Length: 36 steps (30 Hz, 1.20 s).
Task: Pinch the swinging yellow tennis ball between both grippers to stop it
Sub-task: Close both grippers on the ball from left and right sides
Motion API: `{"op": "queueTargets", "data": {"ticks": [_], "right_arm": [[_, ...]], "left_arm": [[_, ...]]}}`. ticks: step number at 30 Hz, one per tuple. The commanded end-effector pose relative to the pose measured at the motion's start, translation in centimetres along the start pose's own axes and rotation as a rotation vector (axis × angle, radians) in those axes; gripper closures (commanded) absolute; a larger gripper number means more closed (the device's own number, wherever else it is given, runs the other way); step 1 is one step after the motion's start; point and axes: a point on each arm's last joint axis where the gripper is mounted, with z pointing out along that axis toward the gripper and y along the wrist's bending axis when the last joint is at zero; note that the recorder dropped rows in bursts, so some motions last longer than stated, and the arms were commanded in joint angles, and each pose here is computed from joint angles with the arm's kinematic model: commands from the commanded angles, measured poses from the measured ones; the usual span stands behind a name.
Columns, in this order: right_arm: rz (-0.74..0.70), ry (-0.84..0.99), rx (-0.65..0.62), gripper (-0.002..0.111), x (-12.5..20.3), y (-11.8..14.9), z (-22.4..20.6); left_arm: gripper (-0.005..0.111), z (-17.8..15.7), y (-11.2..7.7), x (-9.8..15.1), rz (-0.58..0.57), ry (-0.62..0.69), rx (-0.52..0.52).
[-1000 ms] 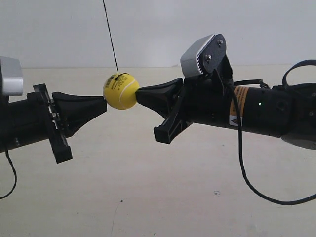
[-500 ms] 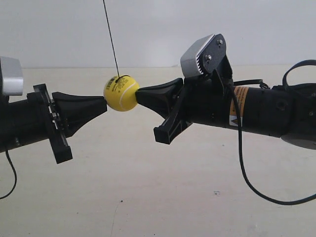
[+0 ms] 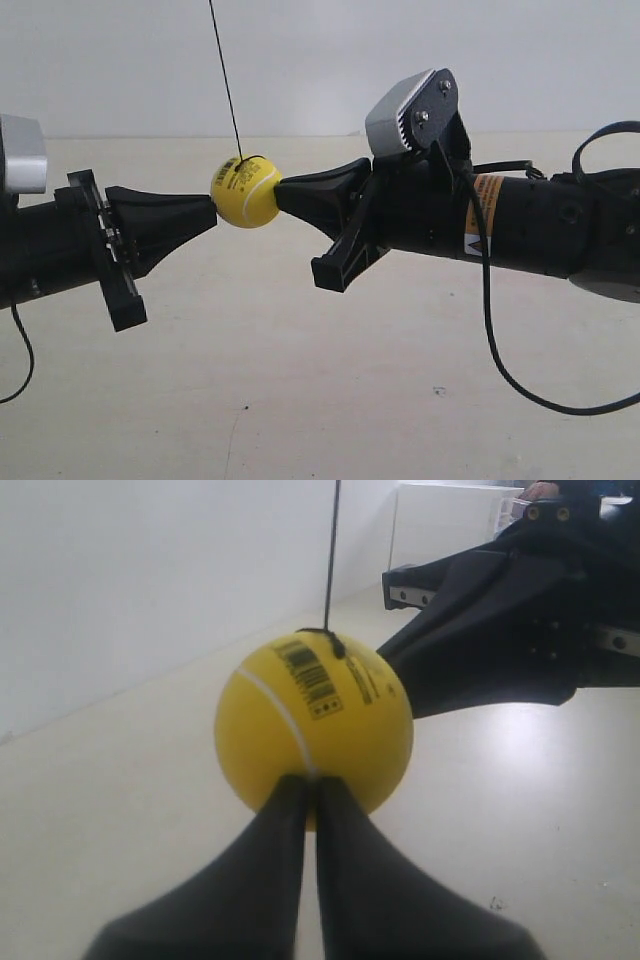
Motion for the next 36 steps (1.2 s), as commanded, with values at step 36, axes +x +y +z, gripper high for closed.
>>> {"op": "queueTargets", "data": {"ticks": [36], "right_arm": [[-0.018, -0.010, -0.013, 0.108, -0.16, 0.14, 0.10]], "left_arm": [[0.102, 0.06, 0.22, -0.27, 0.008, -0.024, -0.014]]}}
